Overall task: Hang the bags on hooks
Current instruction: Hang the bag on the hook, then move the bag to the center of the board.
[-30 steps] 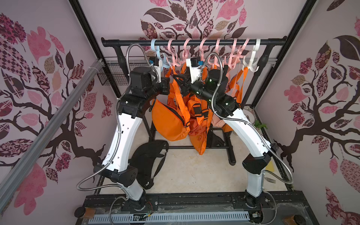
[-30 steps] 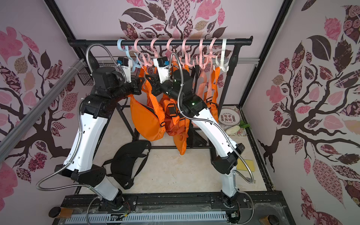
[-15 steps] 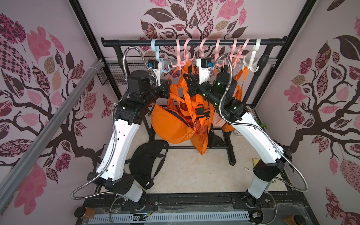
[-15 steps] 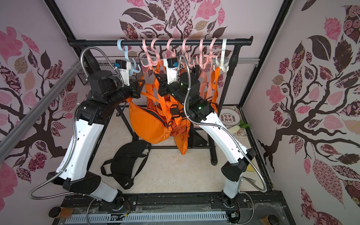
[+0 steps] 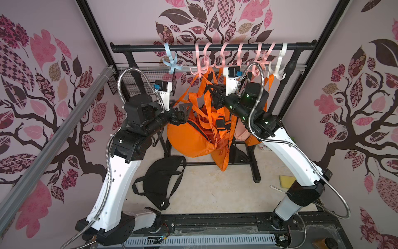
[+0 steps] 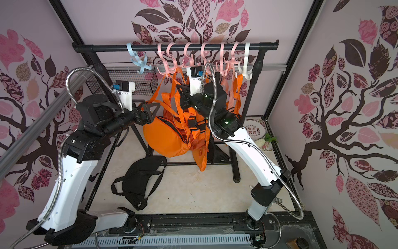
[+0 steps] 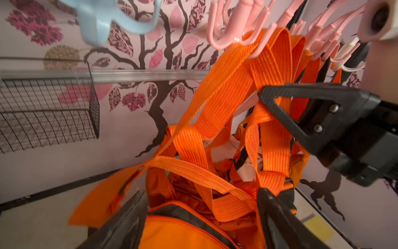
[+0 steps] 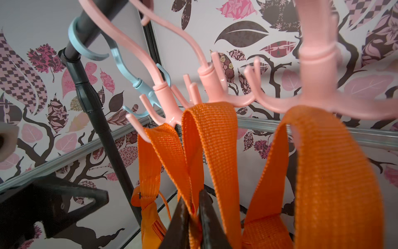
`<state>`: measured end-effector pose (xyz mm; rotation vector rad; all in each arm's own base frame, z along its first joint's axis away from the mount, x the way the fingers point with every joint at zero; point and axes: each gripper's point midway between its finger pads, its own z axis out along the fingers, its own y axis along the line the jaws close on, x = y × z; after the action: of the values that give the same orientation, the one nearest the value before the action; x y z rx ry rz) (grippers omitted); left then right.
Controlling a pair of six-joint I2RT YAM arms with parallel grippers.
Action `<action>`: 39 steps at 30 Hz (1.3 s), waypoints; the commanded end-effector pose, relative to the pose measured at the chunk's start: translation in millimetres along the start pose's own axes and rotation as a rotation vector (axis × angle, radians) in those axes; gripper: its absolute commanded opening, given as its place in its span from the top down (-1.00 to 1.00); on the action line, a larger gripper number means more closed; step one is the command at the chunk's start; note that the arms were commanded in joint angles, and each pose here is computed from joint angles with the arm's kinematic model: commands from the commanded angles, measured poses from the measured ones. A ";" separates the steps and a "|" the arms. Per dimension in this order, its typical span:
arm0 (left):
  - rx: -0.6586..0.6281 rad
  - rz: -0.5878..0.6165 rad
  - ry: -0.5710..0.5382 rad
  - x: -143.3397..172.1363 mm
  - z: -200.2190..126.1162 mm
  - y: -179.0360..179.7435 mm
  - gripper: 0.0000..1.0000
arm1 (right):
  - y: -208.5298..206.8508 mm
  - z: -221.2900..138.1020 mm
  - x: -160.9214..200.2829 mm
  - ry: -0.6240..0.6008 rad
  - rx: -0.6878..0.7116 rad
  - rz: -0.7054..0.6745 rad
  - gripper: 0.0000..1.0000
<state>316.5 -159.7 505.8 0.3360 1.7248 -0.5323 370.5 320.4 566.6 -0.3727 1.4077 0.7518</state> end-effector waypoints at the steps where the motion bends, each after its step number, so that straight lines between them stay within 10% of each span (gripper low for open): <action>1: 0.037 0.030 0.054 29.1 -2.2 -4.1 -0.75 | 9.0 -27.8 -32.3 -0.054 -0.033 0.008 0.47; 6: -0.050 0.057 -0.082 35.7 -41.4 8.1 -0.84 | 27.2 -57.8 -53.7 -0.098 -0.119 0.023 -0.28; 15: -0.520 0.013 -0.226 97.6 -123.0 87.5 -0.95 | 77.2 -111.2 -17.5 -0.057 -0.199 -0.039 -0.49; 29: -0.830 -0.078 -0.285 180.2 -183.1 137.6 -0.96 | 146.7 -153.9 311.3 0.530 -0.339 0.198 -0.42; 39: -0.848 -0.076 -0.268 187.6 -185.8 139.4 -0.96 | 194.3 -115.5 444.4 0.678 -0.253 0.168 -0.36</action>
<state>192.2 37.7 332.4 -0.3583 1.5585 0.1076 138.2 461.5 129.8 -0.8398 2.1146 0.9452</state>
